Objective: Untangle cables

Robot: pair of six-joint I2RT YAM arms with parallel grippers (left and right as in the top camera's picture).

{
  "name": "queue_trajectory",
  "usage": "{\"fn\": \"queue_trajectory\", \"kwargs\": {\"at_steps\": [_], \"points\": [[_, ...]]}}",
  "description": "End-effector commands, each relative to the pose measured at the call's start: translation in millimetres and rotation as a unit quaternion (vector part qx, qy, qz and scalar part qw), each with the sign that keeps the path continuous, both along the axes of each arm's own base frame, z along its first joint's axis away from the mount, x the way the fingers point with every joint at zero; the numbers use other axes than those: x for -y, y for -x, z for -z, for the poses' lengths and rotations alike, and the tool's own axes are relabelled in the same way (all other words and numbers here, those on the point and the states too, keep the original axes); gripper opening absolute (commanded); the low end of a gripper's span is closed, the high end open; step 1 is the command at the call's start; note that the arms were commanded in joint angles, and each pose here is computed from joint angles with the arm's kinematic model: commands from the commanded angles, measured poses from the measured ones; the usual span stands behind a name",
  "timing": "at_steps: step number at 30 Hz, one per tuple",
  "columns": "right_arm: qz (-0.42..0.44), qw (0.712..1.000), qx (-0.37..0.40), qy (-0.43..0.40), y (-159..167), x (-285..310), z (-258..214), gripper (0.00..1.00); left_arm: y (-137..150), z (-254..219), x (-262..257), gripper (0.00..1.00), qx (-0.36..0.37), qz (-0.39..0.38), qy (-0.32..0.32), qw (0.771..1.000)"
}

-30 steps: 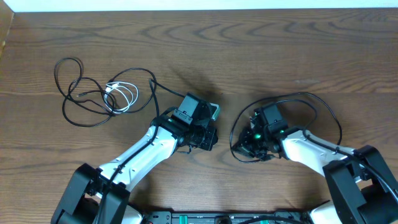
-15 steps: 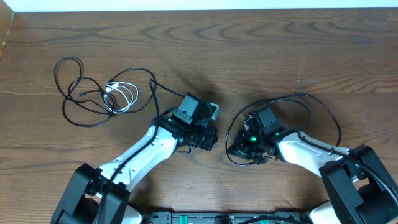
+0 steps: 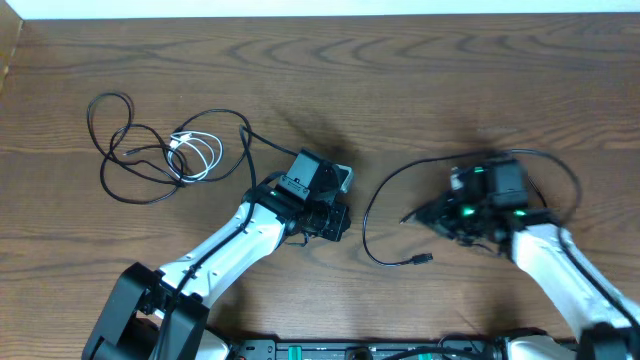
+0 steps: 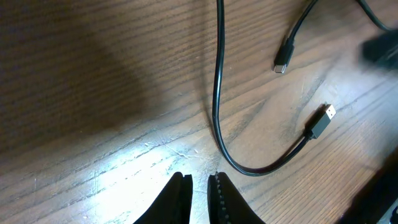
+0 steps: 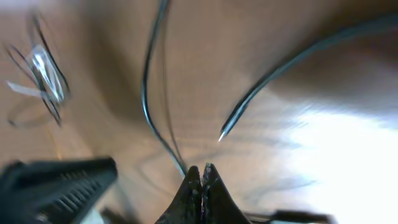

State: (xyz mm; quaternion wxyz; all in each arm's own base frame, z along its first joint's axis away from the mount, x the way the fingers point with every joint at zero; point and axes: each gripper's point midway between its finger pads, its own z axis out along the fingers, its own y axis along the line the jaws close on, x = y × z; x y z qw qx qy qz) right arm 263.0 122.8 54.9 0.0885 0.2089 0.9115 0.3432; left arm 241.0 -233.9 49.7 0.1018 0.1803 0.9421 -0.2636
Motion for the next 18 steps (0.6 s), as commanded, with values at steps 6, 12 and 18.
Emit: {"fn": "queue_trajectory", "kwargs": {"at_steps": [6, 12, 18], "points": [[0.19, 0.971, 0.014, 0.142, -26.6, 107.0, 9.0, 0.01, 0.2, 6.6, -5.3, 0.15, 0.003, -0.003, -0.017, 1.0], [0.319, 0.902, -0.037, 0.287, -6.1, 178.3, 24.6, 0.01, 0.3, 6.6, -5.3, 0.15, 0.003, -0.003, -0.017, 1.0], [0.363, 0.871, -0.127, 0.305, 31.2, 187.5, 42.5, 0.01, 0.9, 6.9, -5.7, 0.15, 0.002, -0.003, -0.018, 1.0]]}}
